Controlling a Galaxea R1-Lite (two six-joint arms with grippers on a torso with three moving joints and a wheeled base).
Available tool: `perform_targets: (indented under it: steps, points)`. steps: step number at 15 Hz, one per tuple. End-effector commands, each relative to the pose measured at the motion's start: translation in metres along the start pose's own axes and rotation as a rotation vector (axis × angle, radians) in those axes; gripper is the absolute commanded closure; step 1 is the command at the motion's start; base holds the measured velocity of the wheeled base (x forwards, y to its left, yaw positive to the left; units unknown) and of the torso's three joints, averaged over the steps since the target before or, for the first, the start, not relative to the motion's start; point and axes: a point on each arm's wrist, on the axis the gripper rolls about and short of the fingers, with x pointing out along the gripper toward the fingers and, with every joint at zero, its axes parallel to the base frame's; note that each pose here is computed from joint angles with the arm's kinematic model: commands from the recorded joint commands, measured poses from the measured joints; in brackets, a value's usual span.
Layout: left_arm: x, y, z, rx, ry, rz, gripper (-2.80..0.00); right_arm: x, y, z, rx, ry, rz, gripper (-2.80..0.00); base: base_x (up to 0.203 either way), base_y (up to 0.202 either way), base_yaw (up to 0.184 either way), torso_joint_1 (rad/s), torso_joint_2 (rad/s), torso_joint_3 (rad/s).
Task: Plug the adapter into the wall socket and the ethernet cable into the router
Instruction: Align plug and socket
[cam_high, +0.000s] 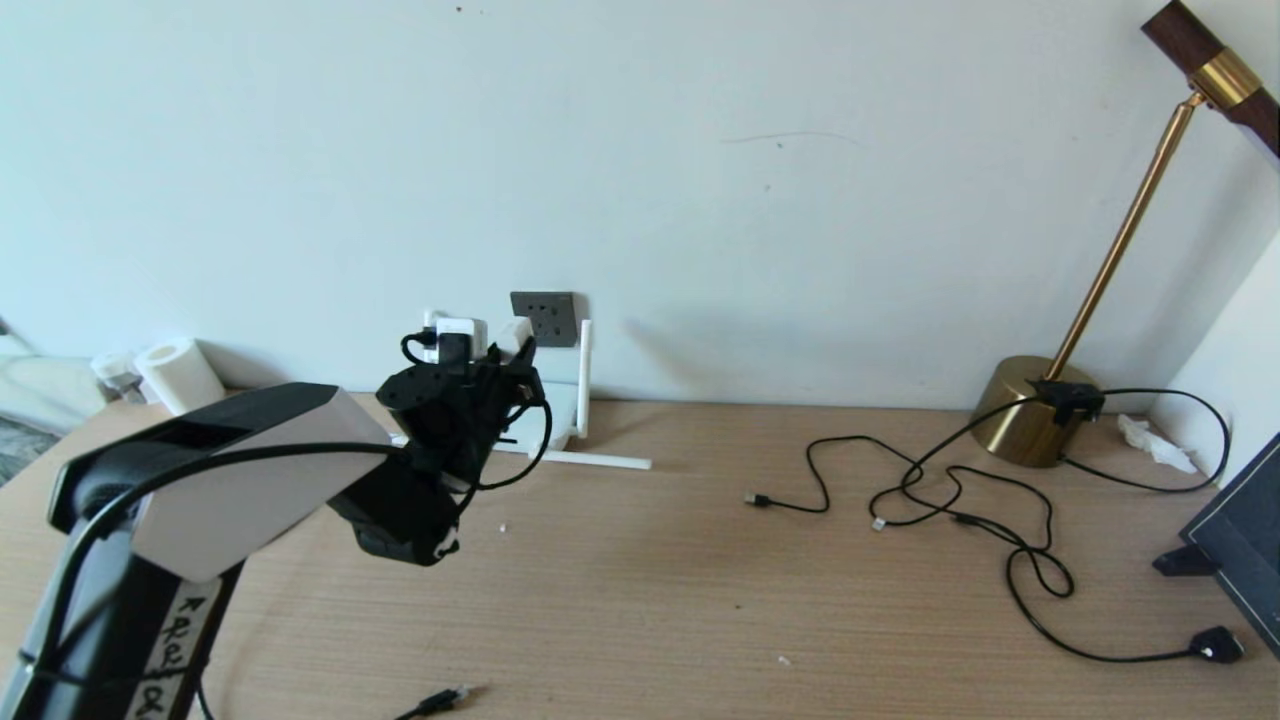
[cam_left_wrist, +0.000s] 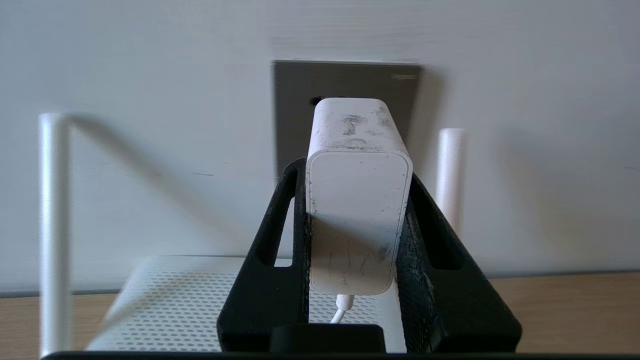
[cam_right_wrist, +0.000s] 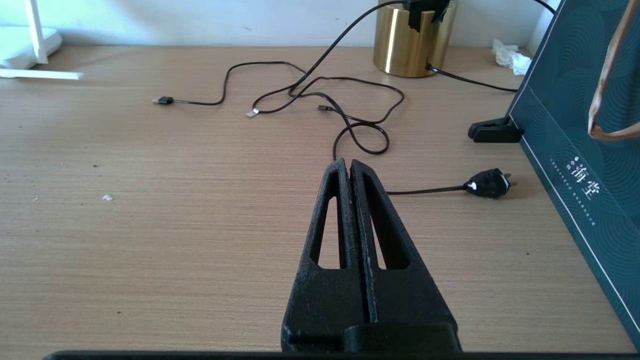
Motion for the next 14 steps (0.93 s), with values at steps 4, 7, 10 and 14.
perform_targets:
  steps: [4, 7, 10, 14]
  points:
    - [0.005, -0.0122, -0.0055, 0.007, -0.021, 0.004, 0.0, 0.0, 0.0, 0.0001, 0.0, -0.001, 0.0, 0.0, 0.0, 0.0, 0.0, 0.0, 0.0, 0.0]
    - [0.0068, -0.0125, -0.0103, 0.018, -0.021, 0.005, 0.0, 0.0, 0.0, 0.0001, 0.0, -0.001, 0.0, 0.0, 0.0, 0.0, 0.0, 0.0, 0.0, 0.0]
    - [0.0074, -0.0111, -0.0099, 0.019, -0.024, 0.005, 0.0, 0.0, 0.0, 0.0001, 0.0, -0.001, 0.0, 0.0, 0.0, 0.0, 0.0, 0.0, 0.0, 0.0]
    - [0.0138, -0.0087, -0.0107, 0.02, -0.036, 0.006, 0.0, 0.0, 0.0, 0.0001, 0.0, -0.001, 0.0, 0.0, 0.0, 0.0, 0.0, 0.0, 0.0, 0.0]
